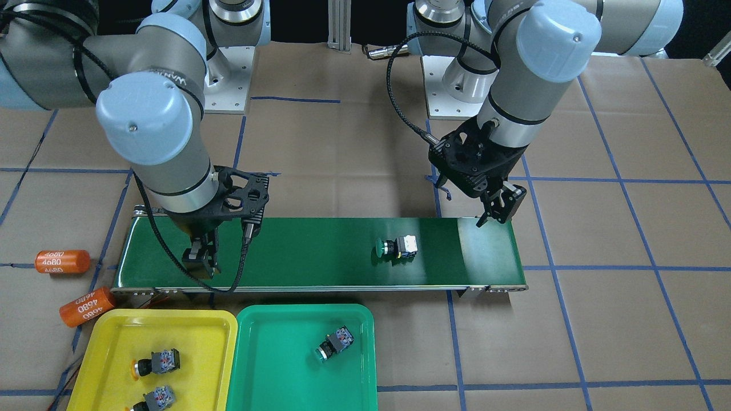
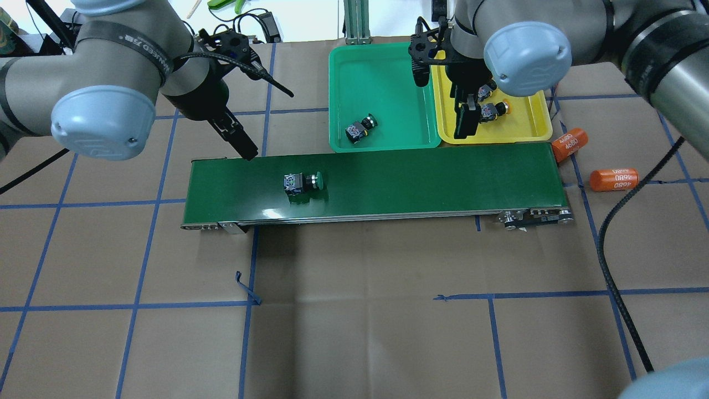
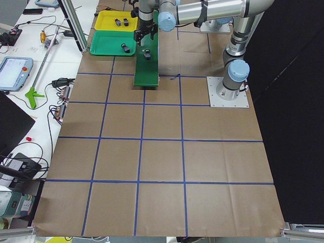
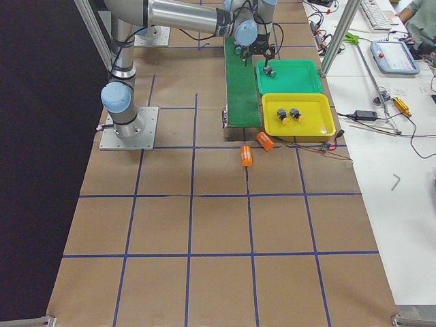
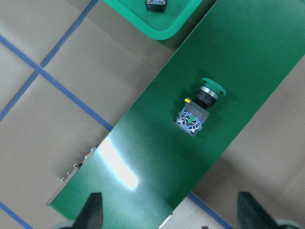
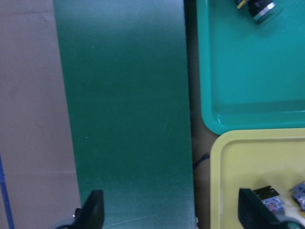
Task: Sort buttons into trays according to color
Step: 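Withdraw the left gripper while the right gripper moves down to the green button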
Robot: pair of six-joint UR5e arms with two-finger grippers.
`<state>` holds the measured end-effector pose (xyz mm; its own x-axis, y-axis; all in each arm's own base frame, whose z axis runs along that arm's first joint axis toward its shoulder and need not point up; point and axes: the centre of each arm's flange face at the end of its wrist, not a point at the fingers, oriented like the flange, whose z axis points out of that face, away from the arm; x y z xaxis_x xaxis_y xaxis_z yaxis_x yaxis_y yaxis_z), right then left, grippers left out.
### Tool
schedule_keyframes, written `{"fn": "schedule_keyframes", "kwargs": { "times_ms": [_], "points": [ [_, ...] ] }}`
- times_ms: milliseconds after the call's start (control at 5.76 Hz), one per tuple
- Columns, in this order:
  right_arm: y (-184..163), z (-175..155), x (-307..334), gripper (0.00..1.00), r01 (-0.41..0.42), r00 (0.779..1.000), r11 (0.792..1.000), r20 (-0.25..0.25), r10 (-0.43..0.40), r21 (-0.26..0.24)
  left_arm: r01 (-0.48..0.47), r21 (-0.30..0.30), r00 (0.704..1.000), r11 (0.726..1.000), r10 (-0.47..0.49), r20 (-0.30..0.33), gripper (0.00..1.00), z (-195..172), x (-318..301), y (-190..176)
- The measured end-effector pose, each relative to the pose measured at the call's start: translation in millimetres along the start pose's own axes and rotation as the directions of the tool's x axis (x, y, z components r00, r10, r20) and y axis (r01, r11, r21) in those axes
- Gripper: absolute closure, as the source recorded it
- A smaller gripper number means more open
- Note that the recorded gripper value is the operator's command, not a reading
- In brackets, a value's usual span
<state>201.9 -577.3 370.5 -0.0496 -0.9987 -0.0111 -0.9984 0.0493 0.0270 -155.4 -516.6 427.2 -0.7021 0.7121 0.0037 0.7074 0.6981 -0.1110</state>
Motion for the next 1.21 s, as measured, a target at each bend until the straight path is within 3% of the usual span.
{"fn": "schedule_keyframes", "kwargs": {
  "times_ms": [174,521,694,868,1215],
  "points": [
    [0.0,0.5,-20.3,0.00,-0.001,1.000,1.000,0.005,0.001,0.002,0.178,-0.002,0.984,0.984,-0.178,0.016,0.02,-24.7,5.8,14.2],
    [-13.0,4.2,-30.2,0.00,0.020,1.000,1.000,-0.015,-0.020,0.011,0.500,-0.020,0.864,0.866,-0.497,0.076,0.02,-55.0,2.7,27.6],
    [-30.7,9.0,-29.4,0.00,0.013,0.999,1.000,-0.046,-0.012,0.026,0.592,-0.036,0.804,0.805,-0.588,0.084,0.02,-66.2,-0.8,25.0],
    [-56.2,20.5,-30.6,0.00,-0.023,0.998,0.999,-0.064,0.025,0.042,0.630,-0.054,0.776,0.775,-0.625,0.084,0.02,-74.9,-0.7,24.6],
    [-114.1,49.4,-45.1,0.00,-0.064,0.996,0.996,-0.062,0.067,0.054,0.638,-0.058,0.770,0.768,-0.633,0.082,0.02,-80.7,1.2,26.0]
  ]
}}
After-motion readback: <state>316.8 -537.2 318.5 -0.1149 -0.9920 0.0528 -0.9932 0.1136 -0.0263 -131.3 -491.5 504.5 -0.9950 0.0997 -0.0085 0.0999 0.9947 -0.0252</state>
